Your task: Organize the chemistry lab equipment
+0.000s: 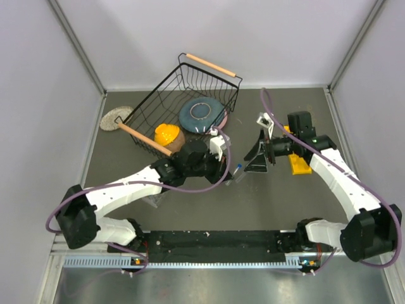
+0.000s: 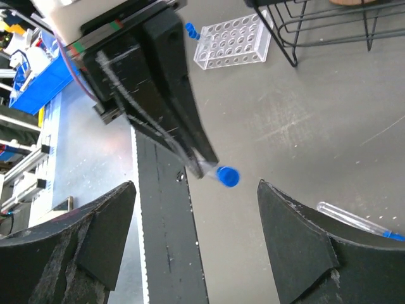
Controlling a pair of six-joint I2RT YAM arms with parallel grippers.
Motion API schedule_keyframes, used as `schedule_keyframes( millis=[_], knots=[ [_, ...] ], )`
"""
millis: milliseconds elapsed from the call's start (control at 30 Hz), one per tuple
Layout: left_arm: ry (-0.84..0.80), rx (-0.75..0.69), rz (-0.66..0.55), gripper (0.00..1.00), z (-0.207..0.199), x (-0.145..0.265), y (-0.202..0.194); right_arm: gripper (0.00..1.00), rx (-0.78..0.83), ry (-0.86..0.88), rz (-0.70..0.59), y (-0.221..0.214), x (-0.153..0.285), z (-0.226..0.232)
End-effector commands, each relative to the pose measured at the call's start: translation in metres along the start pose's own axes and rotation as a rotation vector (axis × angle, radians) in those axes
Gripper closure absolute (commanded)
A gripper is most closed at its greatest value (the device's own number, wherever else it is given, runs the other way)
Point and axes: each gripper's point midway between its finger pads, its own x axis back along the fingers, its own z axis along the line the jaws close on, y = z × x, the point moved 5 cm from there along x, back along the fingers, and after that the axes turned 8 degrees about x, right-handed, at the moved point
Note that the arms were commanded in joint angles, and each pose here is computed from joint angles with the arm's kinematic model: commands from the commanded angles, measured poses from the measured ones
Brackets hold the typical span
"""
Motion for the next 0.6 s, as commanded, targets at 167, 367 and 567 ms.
schedule_keyframes(
  millis=[167, 367, 567],
  knots=[
    [-0.118, -0.033, -0.091, 1.0, -0.027, 0.023, 0.018, 0.26, -0.086, 0.047, 0.06, 0.026, -0.03, 0.004],
    [-0.09, -0.039, -0.105, 1.0, -0.025, 0.028, 0.019, 0.51, -0.138, 0.085, 0.085, 0.033, -0.042, 0.009],
    [-0.047, -0.029, -0.134, 1.0, -0.019, 0.033, 0.018, 0.61, -0.135, 0.089, 0.101, 0.032, -0.043, 0.012]
  ],
)
